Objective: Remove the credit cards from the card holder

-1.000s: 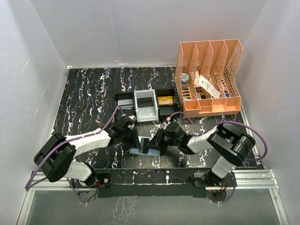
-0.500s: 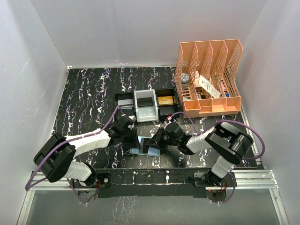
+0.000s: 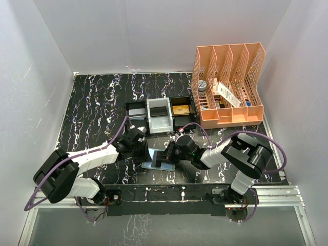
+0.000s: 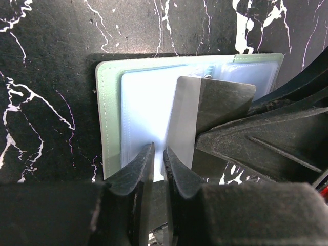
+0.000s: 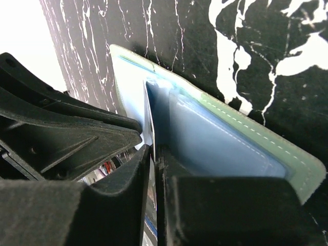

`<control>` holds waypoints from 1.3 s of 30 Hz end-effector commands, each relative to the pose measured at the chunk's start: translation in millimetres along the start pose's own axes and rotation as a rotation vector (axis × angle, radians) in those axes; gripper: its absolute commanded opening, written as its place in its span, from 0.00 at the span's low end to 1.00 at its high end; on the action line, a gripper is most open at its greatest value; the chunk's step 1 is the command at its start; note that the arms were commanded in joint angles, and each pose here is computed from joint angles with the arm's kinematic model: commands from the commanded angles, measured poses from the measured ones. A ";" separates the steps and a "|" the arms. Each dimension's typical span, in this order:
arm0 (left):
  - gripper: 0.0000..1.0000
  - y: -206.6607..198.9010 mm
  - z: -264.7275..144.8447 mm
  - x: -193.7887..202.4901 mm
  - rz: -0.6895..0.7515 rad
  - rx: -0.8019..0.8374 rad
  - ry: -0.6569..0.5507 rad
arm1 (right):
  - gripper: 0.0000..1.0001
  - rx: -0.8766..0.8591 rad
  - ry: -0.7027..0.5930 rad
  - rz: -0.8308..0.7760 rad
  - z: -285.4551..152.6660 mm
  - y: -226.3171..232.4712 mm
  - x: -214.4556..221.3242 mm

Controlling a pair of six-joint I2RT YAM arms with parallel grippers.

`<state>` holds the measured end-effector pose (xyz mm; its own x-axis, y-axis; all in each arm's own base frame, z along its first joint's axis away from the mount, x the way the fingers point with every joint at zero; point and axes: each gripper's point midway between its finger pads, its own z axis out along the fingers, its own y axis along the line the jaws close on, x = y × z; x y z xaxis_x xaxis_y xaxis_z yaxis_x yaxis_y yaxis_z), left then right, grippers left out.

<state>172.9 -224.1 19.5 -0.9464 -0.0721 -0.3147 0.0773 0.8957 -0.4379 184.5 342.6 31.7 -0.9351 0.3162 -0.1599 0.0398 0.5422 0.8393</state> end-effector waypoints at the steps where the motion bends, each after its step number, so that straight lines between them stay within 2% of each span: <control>1: 0.12 15.2 -3.2 5.6 0.002 -0.052 -0.004 | 0.05 -0.018 -0.064 -0.003 -1.5 6.3 -10.2; 5: 0.12 16.3 -2.4 7.1 0.000 -0.054 0.000 | 0.00 0.003 -0.075 -0.030 -7.7 8.1 -12.9; 13: 0.13 16.8 -5.0 4.9 0.003 -0.059 -0.012 | 0.00 0.041 -0.148 -0.090 -30.9 16.8 -27.0; 22: 0.15 9.2 -12.9 -2.1 -0.001 -0.030 -0.048 | 0.00 -0.001 -0.150 -0.184 -43.0 34.0 -28.6; 26: 0.22 -0.4 -25.5 -13.0 0.003 0.002 -0.097 | 0.00 -0.070 -0.130 -0.246 -44.5 49.7 -25.7; 32: 0.33 -6.8 -49.8 -26.5 0.037 -0.005 -0.144 | 0.00 -0.055 -0.118 -0.289 -43.6 52.7 -26.7; 39: 0.53 -7.7 -87.9 -52.4 0.133 -0.085 -0.217 | 0.00 -0.080 -0.182 -0.396 -56.4 68.5 -38.8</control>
<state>187.3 -204.9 88.2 -0.8749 -0.0844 -0.4769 0.1281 0.9093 -0.3959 186.6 315.0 79.6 -0.8729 0.2118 -0.4394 -0.2190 0.6347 0.7410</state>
